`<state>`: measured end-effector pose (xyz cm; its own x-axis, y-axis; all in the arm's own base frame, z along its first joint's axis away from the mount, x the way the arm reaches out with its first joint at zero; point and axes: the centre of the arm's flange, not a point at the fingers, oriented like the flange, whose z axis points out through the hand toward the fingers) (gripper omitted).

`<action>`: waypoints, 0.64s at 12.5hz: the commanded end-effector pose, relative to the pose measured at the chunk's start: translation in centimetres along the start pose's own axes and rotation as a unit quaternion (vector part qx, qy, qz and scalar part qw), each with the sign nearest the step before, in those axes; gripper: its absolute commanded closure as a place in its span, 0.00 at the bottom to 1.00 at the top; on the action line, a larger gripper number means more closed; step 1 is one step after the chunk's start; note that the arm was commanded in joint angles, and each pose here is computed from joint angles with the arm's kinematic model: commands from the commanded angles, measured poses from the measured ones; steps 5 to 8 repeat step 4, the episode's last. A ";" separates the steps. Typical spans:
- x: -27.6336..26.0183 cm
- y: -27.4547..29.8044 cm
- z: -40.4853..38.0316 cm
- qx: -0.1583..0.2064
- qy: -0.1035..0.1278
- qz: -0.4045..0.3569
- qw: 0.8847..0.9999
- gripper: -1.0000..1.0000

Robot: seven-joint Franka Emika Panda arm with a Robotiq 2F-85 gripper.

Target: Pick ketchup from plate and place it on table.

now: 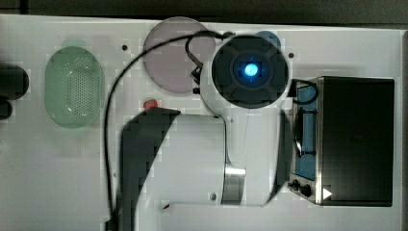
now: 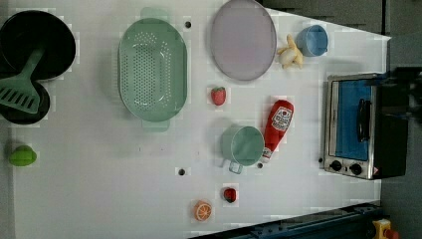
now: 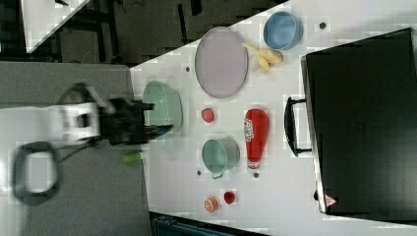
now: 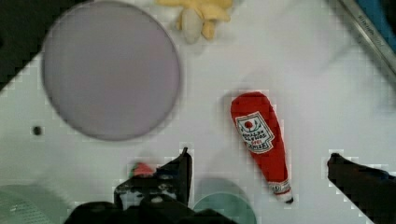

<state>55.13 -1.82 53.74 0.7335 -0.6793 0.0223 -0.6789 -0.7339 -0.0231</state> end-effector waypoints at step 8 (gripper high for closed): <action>0.0 0.5 -2.7 -0.029 -0.034 0.049 0.998 0.00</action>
